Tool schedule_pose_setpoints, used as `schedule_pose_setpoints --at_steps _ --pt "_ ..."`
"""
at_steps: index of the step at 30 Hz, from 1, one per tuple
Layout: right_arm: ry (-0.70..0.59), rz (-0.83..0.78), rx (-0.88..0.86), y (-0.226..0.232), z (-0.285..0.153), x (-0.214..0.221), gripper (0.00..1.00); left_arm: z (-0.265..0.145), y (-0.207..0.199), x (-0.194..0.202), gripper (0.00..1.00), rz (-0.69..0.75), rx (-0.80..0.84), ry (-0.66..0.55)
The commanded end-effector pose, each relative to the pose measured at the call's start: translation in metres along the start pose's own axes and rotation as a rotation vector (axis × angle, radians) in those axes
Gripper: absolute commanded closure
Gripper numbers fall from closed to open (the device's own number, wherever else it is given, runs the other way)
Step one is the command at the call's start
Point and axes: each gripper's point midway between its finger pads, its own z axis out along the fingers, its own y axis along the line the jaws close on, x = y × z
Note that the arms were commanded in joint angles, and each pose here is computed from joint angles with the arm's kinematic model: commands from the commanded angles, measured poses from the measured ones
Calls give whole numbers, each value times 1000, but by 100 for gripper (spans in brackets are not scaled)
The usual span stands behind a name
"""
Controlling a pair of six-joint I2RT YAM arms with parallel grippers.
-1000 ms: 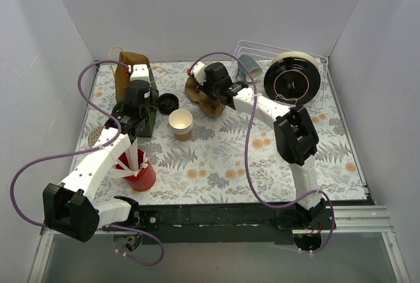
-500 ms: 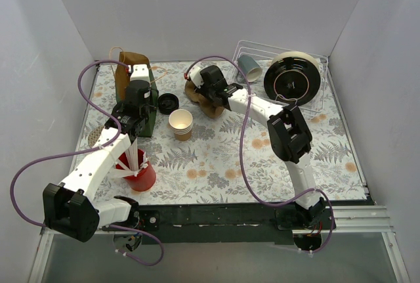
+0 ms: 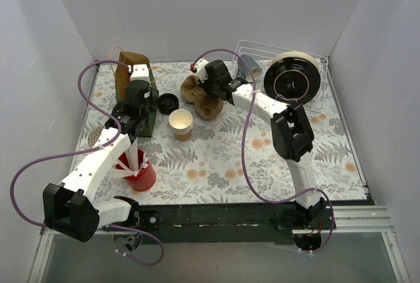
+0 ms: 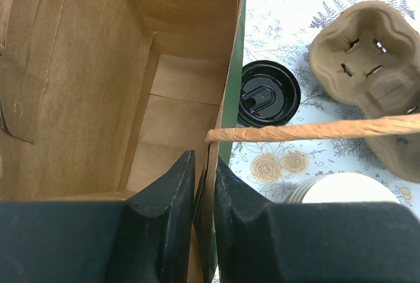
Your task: Pack the takeout coffee
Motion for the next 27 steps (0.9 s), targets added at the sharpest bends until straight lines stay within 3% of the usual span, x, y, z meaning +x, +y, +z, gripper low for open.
schedule_pose_setpoints --at_steps 1,5,9,13,19,23,27 --pt "-130 211 -90 4 -38 -50 92 1 0 19 85 17 2 57" --pt "-48 286 -65 -1 -23 -20 89 1 -1 18 85 15 9 59" --pt "-39 342 -89 -2 -18 -10 79 1 -1 19 85 17 9 60" --pt "-34 338 -80 -4 -20 -9 72 2 -1 19 85 19 7 63" --pt "-29 320 -48 -10 -21 -8 72 2 -1 20 85 21 7 64" --pt "-30 275 -53 -11 -22 -7 61 1 -1 20 85 19 9 61" --pt "-20 252 -32 -15 -23 -4 61 1 -1 19 85 19 7 61"
